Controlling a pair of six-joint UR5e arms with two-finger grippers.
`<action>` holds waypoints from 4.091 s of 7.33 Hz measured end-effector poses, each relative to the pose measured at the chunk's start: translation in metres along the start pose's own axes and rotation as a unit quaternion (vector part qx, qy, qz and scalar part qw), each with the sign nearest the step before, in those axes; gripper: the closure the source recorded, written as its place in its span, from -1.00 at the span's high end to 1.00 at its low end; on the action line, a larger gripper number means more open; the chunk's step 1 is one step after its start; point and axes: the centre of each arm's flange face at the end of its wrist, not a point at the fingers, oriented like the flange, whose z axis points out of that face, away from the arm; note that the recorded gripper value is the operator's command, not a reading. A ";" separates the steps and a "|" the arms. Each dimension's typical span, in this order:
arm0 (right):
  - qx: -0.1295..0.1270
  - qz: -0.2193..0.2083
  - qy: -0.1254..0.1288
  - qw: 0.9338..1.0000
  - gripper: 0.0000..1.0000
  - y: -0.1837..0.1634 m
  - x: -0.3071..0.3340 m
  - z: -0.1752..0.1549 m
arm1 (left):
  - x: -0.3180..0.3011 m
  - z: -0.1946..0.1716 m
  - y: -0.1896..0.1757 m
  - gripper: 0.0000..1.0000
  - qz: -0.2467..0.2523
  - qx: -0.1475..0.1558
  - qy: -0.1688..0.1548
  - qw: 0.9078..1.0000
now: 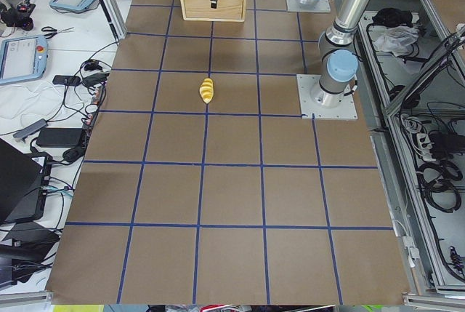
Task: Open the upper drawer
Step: 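Move the left gripper toward the black handle of the upper drawer, then align the open left gripper around the black drawer handle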
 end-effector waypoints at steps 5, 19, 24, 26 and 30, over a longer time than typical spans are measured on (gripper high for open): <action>0.000 0.000 0.000 1.000 1.00 0.000 0.000 0.000 | 0.002 0.016 -0.005 1.00 -0.011 -0.009 0.003 1.000; 0.000 0.000 0.000 1.000 1.00 0.000 0.000 0.000 | 0.201 0.156 -0.054 1.00 -0.196 -0.060 0.261 0.943; 0.000 -0.001 0.000 1.000 1.00 0.000 0.000 0.000 | 0.224 0.180 -0.050 1.00 -0.204 -0.075 0.259 0.941; 0.000 -0.001 0.000 1.000 1.00 0.000 0.000 0.000 | 0.223 0.180 -0.048 1.00 -0.177 -0.066 0.254 0.949; 0.000 0.000 0.000 1.000 1.00 0.000 0.000 0.000 | 0.209 0.166 -0.048 1.00 -0.093 -0.022 0.235 0.967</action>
